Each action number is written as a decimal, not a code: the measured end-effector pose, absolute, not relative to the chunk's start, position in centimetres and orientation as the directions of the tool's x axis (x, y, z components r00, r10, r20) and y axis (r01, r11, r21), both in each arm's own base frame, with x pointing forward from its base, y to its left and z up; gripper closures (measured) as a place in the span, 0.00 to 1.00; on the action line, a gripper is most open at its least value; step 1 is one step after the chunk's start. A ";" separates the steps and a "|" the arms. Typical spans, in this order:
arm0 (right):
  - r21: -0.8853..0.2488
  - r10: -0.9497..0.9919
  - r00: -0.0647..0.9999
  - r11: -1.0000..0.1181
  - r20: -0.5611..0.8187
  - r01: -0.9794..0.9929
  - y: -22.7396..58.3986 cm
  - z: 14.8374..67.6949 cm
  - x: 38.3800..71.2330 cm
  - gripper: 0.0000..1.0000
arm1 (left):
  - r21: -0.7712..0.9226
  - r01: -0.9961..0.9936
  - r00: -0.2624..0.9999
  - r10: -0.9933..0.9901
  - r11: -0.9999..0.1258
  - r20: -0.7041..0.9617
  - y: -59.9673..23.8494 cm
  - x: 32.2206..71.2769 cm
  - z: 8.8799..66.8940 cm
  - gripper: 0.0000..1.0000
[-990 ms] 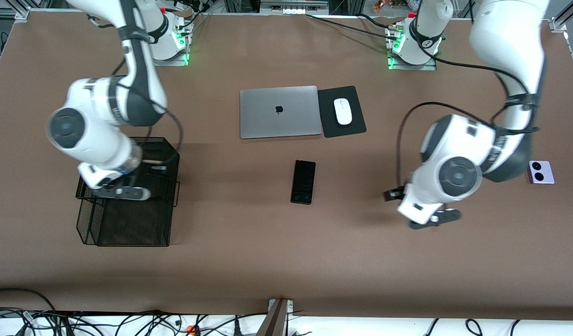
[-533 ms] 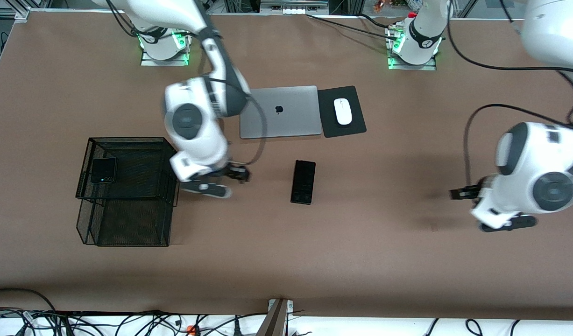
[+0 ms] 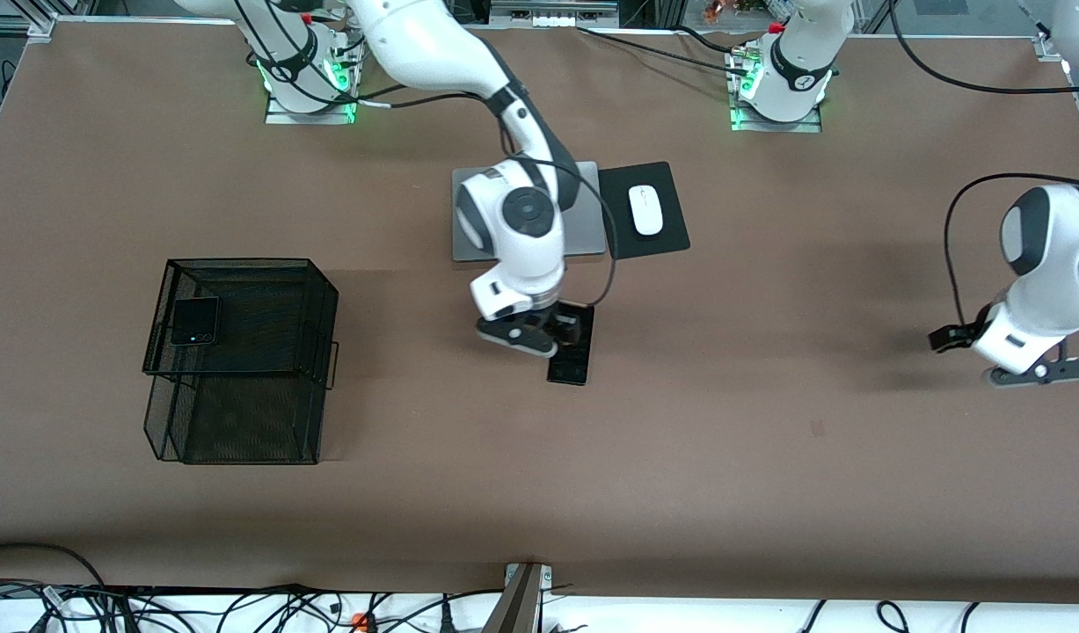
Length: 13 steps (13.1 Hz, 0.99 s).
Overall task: Place phones with both arms
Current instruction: 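Grasp the bar phone with the right gripper while the left grasps the white phone, then lower the bar phone into the basket with the right gripper while the left carries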
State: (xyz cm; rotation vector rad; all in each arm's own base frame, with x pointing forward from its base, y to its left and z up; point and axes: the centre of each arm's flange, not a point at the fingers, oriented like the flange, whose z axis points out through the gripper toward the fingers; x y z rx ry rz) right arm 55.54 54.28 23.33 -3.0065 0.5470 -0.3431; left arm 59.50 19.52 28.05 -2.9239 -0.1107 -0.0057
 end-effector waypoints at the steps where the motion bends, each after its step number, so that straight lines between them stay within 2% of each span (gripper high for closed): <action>1: -0.126 -0.372 0.903 -0.927 0.213 -0.352 55.5 22.9 55.1 0.00 | -0.201 0.061 0.998 0.059 -0.978 0.015 22.3 58.2 26.9 0.00; 5: -0.181 -0.385 0.897 -0.919 0.217 -0.351 57.9 21.0 53.6 0.00 | -0.159 0.018 0.999 0.022 -0.987 -0.026 29.5 54.6 23.1 0.00; 9: -0.166 -0.357 0.906 -0.931 0.225 -0.325 59.0 18.9 52.2 0.00 | -0.136 -0.030 0.999 -0.024 -0.990 -0.042 32.3 53.9 21.4 0.00; 13: -0.136 -0.316 0.910 -0.948 0.268 -0.289 59.1 18.7 52.1 0.00 | -0.118 -0.030 0.999 -0.025 -0.993 -0.048 36.2 52.5 19.9 0.00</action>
